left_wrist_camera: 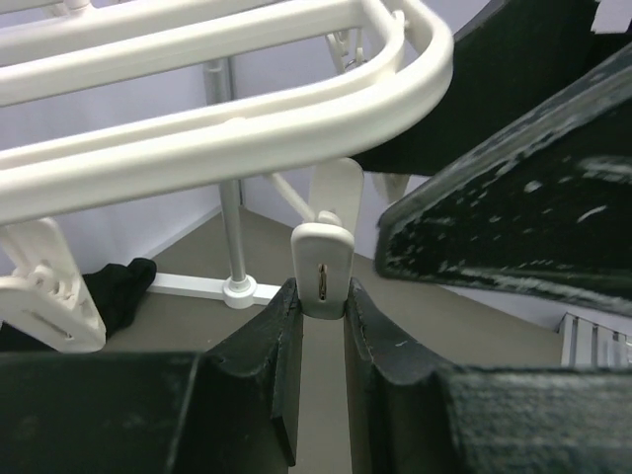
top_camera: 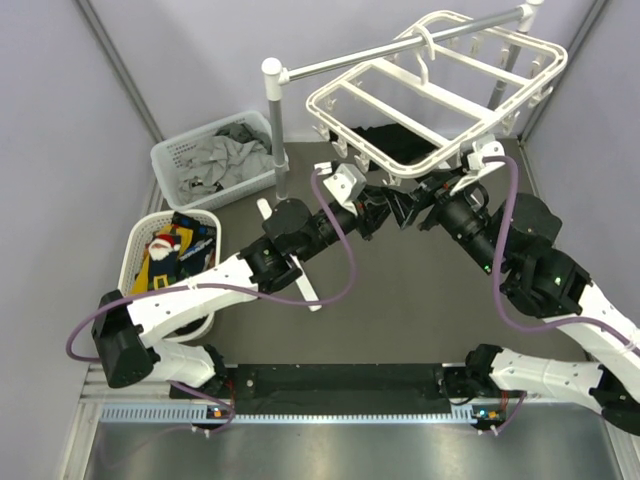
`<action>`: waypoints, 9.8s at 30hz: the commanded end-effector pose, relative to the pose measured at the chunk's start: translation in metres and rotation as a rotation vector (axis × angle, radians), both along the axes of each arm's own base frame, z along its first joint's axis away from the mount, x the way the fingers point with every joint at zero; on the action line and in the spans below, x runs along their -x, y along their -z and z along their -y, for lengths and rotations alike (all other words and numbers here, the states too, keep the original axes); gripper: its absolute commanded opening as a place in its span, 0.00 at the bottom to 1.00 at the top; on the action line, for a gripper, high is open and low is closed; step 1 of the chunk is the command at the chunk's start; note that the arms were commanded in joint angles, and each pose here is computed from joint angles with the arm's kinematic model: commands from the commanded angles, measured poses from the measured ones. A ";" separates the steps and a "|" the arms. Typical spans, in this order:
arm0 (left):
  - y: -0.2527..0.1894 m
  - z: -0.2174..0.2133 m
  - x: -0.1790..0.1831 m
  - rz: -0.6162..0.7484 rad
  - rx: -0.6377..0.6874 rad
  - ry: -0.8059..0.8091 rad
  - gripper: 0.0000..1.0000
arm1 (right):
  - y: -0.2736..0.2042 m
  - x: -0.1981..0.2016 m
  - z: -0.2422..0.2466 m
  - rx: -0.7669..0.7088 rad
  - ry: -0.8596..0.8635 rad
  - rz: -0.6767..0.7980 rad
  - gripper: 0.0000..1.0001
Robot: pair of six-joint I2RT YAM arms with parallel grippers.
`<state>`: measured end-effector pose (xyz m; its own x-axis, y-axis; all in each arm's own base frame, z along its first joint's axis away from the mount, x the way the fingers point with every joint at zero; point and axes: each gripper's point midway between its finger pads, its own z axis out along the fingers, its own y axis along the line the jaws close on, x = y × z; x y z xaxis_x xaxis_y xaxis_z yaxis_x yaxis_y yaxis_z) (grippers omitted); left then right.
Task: Clip the socks to the hanger
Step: Open the clamp at the hanger, then pick up the sock from the bin, then clamp the sock onto the hanger, then open the clamp at the hanger.
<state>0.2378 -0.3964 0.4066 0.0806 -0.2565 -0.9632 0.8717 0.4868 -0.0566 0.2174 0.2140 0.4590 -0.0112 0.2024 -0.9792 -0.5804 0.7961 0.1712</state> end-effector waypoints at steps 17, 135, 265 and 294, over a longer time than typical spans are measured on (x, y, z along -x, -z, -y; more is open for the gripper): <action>-0.014 0.010 0.016 -0.041 -0.029 0.057 0.00 | -0.017 -0.013 -0.009 -0.042 0.034 0.059 0.53; 0.093 -0.429 -0.090 -0.752 -0.002 -1.026 0.00 | 0.044 -0.010 0.000 0.088 0.050 -0.016 0.06; -0.008 -0.047 -0.009 -0.114 0.156 0.045 0.71 | 0.031 -0.007 0.015 -0.027 0.098 -0.033 0.66; -0.009 -0.059 -0.078 0.096 0.114 -0.305 0.71 | 0.028 -0.009 0.038 0.024 0.179 0.003 0.67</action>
